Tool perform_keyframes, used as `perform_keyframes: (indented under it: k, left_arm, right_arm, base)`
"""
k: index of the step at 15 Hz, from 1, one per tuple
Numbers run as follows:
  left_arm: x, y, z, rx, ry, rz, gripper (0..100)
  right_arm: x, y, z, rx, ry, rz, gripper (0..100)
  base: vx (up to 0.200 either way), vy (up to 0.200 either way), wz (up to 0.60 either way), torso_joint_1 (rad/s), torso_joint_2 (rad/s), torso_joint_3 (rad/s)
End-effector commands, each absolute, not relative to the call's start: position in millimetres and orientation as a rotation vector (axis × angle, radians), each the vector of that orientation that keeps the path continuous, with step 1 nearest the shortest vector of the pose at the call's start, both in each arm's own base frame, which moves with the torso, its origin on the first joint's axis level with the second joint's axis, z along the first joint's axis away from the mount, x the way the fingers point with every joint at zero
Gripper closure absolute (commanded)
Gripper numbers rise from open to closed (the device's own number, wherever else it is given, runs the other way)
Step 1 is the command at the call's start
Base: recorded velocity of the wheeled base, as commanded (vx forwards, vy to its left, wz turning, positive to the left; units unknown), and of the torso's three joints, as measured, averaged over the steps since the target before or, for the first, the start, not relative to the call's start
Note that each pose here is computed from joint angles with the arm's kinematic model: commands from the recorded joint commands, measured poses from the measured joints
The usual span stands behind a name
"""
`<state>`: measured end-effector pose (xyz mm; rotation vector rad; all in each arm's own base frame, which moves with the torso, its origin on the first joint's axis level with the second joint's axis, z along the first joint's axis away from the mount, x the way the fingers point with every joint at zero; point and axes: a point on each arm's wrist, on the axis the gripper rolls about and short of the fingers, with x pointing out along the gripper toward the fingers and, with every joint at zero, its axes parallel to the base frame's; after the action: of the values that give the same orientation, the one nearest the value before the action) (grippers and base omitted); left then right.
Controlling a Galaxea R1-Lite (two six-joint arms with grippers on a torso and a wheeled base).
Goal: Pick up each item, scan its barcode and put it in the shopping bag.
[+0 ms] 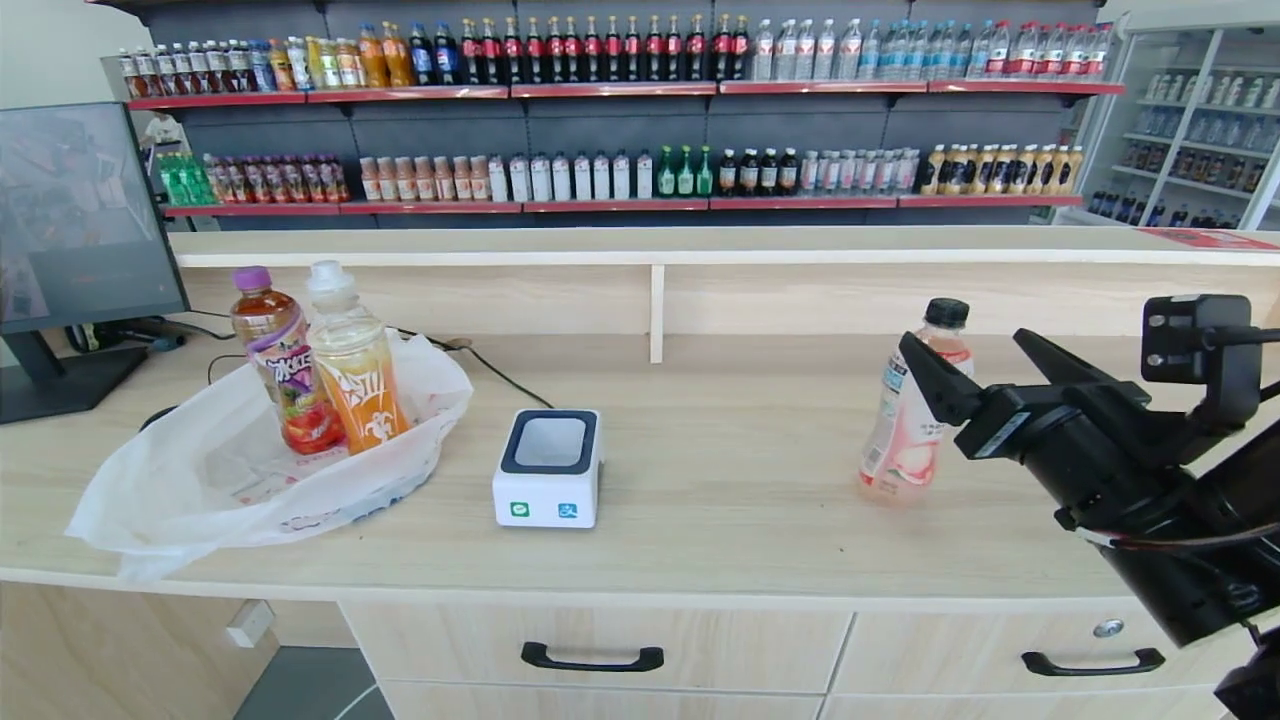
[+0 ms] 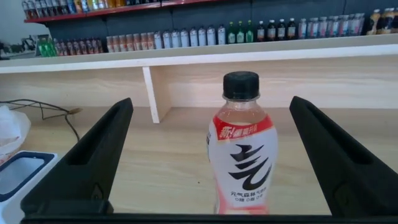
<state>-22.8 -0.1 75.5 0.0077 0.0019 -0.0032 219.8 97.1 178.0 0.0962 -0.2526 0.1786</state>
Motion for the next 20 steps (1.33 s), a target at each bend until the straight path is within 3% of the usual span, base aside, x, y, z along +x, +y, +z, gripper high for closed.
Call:
perform_keyframes:
  k: [1, 6, 20]
  left_arm:
    - [-23, 0, 76, 0.008, 0.000, -0.003, 0]
    - [-23, 0, 75, 0.008, 0.003, -0.003, 0]
    - [-23, 0, 76, 0.008, 0.002, -0.003, 0]
  right_arm:
    - [225, 97, 168, 0.082, -0.213, 0.170, 0]
    - [244, 80, 137, 0.038, -0.096, 0.075, 0]
    - [274, 90, 124, 0.037, -0.076, 0.076, 0]
  base:
    - [0.000, 0.000, 0.00, 0.000, 0.00, 0.000]
    - [0.000, 0.000, 0.00, 0.000, 0.00, 0.000]
    - [0.000, 0.000, 0.00, 0.000, 0.00, 0.000]
